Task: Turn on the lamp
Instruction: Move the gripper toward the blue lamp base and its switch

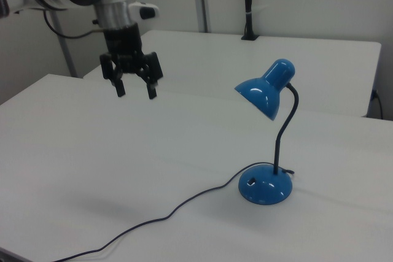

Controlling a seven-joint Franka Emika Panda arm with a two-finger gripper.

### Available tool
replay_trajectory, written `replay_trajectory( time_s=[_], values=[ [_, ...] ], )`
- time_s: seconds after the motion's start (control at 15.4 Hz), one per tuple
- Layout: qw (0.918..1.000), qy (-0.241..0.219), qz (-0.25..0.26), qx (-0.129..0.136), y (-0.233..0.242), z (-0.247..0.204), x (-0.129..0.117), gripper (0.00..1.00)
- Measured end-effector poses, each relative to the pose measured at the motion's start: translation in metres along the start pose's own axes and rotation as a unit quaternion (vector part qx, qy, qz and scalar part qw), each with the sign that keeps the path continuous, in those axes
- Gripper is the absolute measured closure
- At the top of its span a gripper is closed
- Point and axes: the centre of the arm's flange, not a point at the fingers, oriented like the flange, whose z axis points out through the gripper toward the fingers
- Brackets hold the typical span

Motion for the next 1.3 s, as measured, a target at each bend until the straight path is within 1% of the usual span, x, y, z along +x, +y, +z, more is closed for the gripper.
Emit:
replay_trajectory(
  time_s=[0.06, 0.13, 0.32, 0.39, 0.45, 0.52, 0.58, 0.71, 0.91, 1.1, 1.3],
  values=[
    [1.0, -0.005, 0.007, 0.001, 0.011, 0.005, -0.005, 0.05],
    [0.9998, -0.008, 0.02, 0.002, 0.028, 0.014, -0.013, 0.19],
    [0.9985, 0.005, 0.054, 0.007, 0.064, 0.042, -0.022, 0.54],
    [0.9974, 0.013, 0.07, 0.013, 0.078, 0.054, -0.024, 0.65],
    [0.9955, 0.025, 0.089, 0.024, 0.092, 0.065, -0.026, 0.73],
    [0.9929, 0.04, 0.107, 0.033, 0.108, 0.076, -0.028, 0.84],
    [0.9886, 0.064, 0.131, 0.038, 0.129, 0.092, -0.031, 0.99],
    [0.983, 0.103, 0.148, 0.032, 0.143, 0.118, -0.03, 0.99],
    [0.9755, 0.155, 0.156, 0.018, 0.142, 0.155, -0.026, 0.99],
    [0.9714, 0.176, 0.159, 0.013, 0.14, 0.177, -0.023, 0.99],
    [0.9639, 0.201, 0.174, 0.008, 0.142, 0.185, -0.013, 0.99]
  ],
)
